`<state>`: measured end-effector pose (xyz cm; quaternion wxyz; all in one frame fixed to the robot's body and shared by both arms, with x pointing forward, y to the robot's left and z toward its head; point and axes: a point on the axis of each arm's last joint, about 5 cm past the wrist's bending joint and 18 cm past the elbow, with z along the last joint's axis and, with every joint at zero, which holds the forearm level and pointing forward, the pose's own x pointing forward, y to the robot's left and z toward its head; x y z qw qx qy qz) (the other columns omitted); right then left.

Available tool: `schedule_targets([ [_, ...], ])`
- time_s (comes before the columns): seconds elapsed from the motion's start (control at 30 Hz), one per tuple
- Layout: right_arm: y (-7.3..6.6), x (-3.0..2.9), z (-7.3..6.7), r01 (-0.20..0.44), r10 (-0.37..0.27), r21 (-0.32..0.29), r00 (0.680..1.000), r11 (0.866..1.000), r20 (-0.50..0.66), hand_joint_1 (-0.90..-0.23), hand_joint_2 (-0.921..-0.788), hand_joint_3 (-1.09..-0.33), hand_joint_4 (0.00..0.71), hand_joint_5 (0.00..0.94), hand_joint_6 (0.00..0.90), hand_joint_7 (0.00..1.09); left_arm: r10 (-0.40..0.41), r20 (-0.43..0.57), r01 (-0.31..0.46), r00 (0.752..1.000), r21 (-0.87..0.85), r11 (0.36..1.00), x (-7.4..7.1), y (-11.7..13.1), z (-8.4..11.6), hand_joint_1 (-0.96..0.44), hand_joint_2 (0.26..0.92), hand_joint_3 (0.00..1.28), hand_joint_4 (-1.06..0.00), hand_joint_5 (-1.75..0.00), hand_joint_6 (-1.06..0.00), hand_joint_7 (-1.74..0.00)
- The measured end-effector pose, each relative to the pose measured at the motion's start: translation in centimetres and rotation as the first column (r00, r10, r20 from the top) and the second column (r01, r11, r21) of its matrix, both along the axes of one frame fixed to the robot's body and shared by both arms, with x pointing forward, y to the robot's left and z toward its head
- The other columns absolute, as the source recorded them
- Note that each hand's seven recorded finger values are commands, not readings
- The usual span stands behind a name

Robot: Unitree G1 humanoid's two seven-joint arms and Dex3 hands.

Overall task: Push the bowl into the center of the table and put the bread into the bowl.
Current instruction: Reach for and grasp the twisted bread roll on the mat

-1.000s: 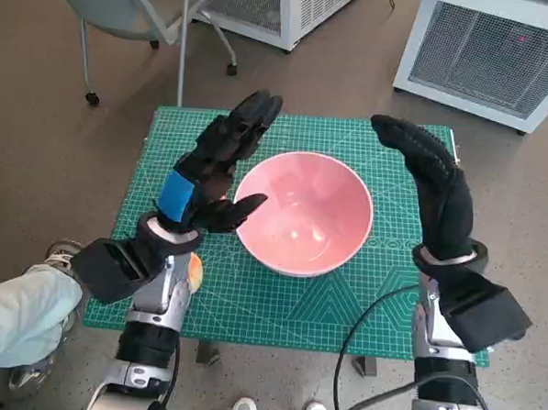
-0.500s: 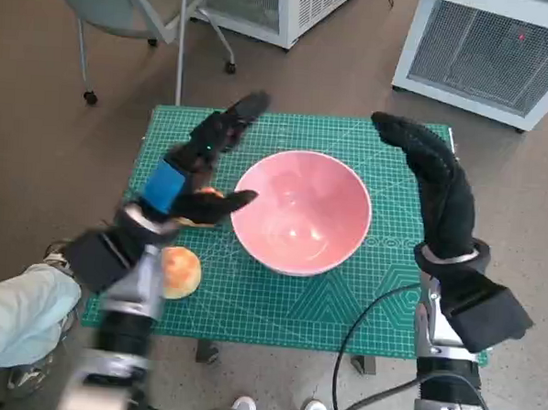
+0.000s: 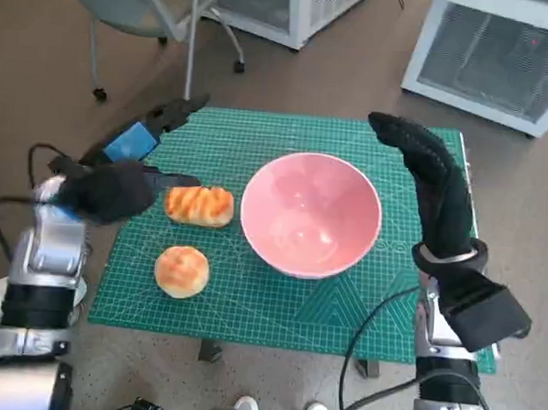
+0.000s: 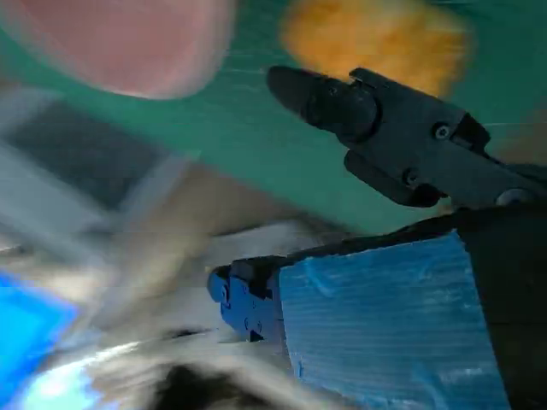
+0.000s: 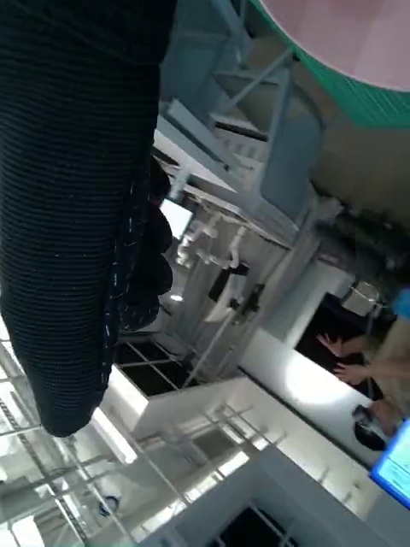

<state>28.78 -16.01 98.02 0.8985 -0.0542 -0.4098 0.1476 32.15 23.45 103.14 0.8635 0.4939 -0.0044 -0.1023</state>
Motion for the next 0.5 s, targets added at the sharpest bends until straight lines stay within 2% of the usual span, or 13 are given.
schedule_targets([
  [0.13, 0.2, 0.05, -0.3, -0.005, 0.005, 0.002, 1.000, 1.000, -0.015, -0.748, -0.921, -0.769, 0.203, 0.000, -0.001, 0.55, 0.056, -0.054, -0.053, 0.997, 0.056, 0.997, 0.6, -0.5, -0.1, -0.09, 0.742, 0.00, 0.00, 0.00, -0.19, -0.02],
  [0.3, 0.1, 0.08, -0.4, -0.004, 0.004, 0.003, 1.000, 1.000, -0.022, -0.747, -0.921, -0.769, 0.199, 0.000, -0.001, 0.55, 0.057, -0.075, -0.052, 0.996, 0.068, 0.996, 0.9, -1.0, -0.2, -0.07, 0.742, 0.00, -0.02, -0.01, -0.21, -0.02],
  [0.5, 0.2, 0.12, -0.5, -0.005, 0.005, 0.009, 1.000, 1.000, -0.027, -0.743, -0.921, -0.770, 0.196, 0.000, -0.001, 0.55, 0.078, -0.184, -0.059, 0.980, 0.107, 0.993, 1.9, -2.2, -1.7, -0.06, 0.745, 0.00, -0.06, -0.02, -0.24, -0.02],
])
